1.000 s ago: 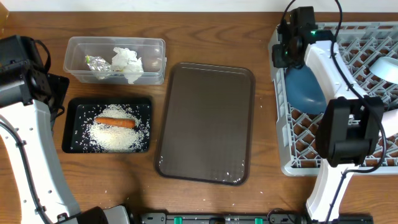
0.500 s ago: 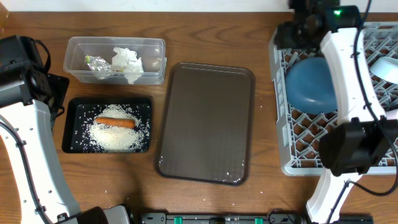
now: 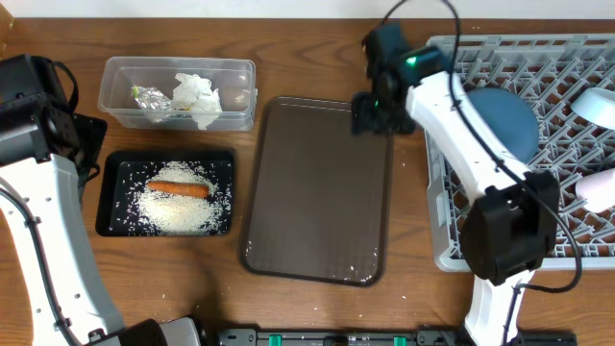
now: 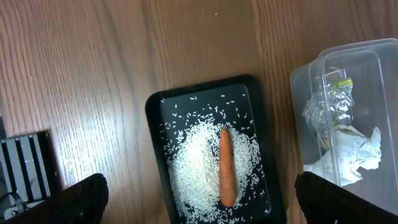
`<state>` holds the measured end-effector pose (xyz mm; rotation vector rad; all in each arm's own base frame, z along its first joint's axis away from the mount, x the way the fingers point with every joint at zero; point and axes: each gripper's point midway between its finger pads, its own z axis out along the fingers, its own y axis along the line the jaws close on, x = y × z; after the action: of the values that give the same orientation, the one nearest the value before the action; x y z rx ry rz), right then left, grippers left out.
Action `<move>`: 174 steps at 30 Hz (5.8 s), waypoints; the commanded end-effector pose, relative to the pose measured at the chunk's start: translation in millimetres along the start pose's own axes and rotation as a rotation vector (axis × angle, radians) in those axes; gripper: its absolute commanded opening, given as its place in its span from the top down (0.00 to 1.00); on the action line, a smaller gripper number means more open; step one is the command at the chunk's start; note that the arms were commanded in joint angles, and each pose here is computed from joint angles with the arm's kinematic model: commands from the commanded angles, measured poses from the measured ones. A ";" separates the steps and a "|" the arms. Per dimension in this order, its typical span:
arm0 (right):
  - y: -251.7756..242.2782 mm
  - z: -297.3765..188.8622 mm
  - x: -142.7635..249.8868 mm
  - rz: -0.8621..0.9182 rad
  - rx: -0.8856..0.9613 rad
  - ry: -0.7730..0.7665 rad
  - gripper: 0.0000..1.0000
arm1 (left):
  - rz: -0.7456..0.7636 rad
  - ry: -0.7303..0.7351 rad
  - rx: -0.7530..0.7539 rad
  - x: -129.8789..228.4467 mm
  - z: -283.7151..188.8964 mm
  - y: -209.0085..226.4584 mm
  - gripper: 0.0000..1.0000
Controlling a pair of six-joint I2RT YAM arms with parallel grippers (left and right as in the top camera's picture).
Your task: Sort waste into correct bins and load items into the dishwasher rack
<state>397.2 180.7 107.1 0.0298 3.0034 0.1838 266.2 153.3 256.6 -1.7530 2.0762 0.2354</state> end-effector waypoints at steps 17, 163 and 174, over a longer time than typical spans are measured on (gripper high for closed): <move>-34.4 88.9 76.3 0.127 0.097 0.178 0.42 | -0.014 0.001 -0.015 0.0 2.4 3.4 0.02; 186.3 -43.9 -86.1 -0.119 -0.489 -0.508 0.73 | -0.014 0.001 -0.015 0.0 2.4 3.4 0.02; 23.8 -164.3 -34.8 -0.040 0.009 -0.538 0.01 | -0.014 0.001 -0.014 -0.1 2.3 3.3 0.02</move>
<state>412.8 233.8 251.5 -0.0385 2.5256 0.3533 266.2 153.4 256.5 -1.7536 2.0763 0.2352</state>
